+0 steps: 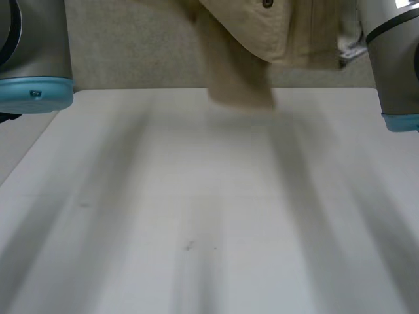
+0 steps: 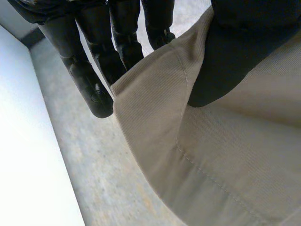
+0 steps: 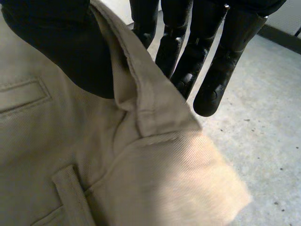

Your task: Fold the shorts.

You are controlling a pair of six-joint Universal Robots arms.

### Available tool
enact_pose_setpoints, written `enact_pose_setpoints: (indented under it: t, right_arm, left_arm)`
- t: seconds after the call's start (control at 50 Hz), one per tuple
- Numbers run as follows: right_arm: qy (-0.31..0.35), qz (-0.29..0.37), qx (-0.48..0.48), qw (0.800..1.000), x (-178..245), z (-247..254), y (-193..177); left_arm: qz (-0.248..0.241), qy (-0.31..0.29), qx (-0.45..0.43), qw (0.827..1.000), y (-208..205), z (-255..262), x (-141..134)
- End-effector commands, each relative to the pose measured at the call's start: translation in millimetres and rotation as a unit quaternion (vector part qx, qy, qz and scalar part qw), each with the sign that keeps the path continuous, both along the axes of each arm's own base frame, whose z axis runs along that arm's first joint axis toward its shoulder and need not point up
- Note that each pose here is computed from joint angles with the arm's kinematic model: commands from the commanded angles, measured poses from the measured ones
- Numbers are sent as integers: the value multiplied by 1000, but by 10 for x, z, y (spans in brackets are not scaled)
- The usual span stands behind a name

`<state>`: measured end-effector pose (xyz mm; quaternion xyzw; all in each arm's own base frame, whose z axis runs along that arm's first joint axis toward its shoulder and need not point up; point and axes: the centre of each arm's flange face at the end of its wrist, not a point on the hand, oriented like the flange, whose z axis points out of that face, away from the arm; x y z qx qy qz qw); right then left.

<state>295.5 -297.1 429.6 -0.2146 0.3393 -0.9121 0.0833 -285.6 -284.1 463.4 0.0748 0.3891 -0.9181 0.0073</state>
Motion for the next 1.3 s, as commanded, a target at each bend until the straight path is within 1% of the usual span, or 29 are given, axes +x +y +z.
enact_pose_setpoints:
  t: [0.02,0.08,0.1,0.14,0.16,0.18,0.22,0.24,0.26,0.28,0.3,0.34,0.42,0.54,0.58,0.62,0.64,0.66,0.7,0.72,0.84,0.92,0.98,1.06,1.1,1.12,1.18,1.2,1.3]
  right_arm:
    - [82,-1,138,987,8,-589,28]
    - [120,-8,187,975,-6,-843,60]
    - [143,-13,220,965,-24,-1029,89]
    - [166,-15,249,954,-36,-1217,130]
    - [187,-16,280,942,-47,-1421,151]
    - [198,-16,298,934,-53,-1546,163]
    - [213,-14,326,921,-64,-1736,177]
    - [228,-12,355,906,-73,-1929,210]
    - [235,-12,370,899,-79,-2021,220]
    - [245,-11,399,884,-98,-2186,232]
    - [248,-10,413,877,-115,-2248,236]
    - [252,-9,430,867,-138,-2315,253]
    - [232,-1,461,856,-168,-2381,299]
    - [147,-13,528,836,-405,-2460,218]
    - [109,-17,555,824,-509,-2491,237]
    - [88,-17,575,813,-553,-2545,273]
    - [83,-18,580,811,-565,-2555,278]
    - [72,-20,592,802,-598,-2602,299]
    - [65,-23,601,796,-630,-2644,315]
    - [57,-26,610,790,-666,-2686,336]
    - [33,-28,620,783,-735,-2744,422]
    - [31,-28,628,777,-749,-2794,480]
    - [31,-30,629,777,-757,-2818,488]
    - [30,-24,615,787,-726,-2819,473]
    - [30,-25,613,789,-715,-2845,465]
    - [33,-25,605,795,-704,-2848,439]
    - [33,-23,596,802,-691,-2872,385]
    - [32,-19,589,807,-680,-2858,354]
    - [29,-15,573,819,-662,-2766,278]
  left_arm:
    - [-26,-52,75,995,49,-639,-81]
    - [-36,-84,124,988,85,-1032,-104]
    - [-42,-105,157,981,138,-1295,-112]
    - [-47,-124,190,973,205,-1550,-119]
    - [-50,-134,207,968,236,-1686,-115]
    - [-53,-152,237,958,304,-1919,-105]
    - [-54,-164,262,950,362,-2103,-75]
    - [-55,-176,285,941,411,-2277,-53]
    - [-55,-183,297,936,432,-2370,-40]
    - [-54,-187,305,932,444,-2428,-31]
    - [-54,-192,317,927,461,-2520,-18]
    - [-54,-195,323,924,478,-2566,-7]
    - [-53,-192,324,925,494,-2553,17]
    - [-55,-176,304,935,529,-2360,39]
    - [-56,-169,302,937,532,-2324,48]
    - [-62,-156,302,938,538,-2297,51]
    - [-62,-154,303,938,538,-2297,51]
    - [-64,-151,304,939,540,-2294,52]
    - [-68,-144,305,939,543,-2284,53]
    - [-68,-143,306,939,542,-2290,52]
    - [-69,-140,309,938,540,-2293,57]
    - [-70,-139,311,937,540,-2308,57]
    - [-69,-137,312,938,531,-2308,64]
    - [-69,-137,312,938,521,-2309,64]
    - [-68,-137,313,937,522,-2319,65]
    - [-68,-137,313,937,520,-2315,63]
    - [-68,-137,313,937,528,-2315,64]
    - [-68,-138,314,937,531,-2313,66]
    - [-68,-141,320,935,554,-2287,80]
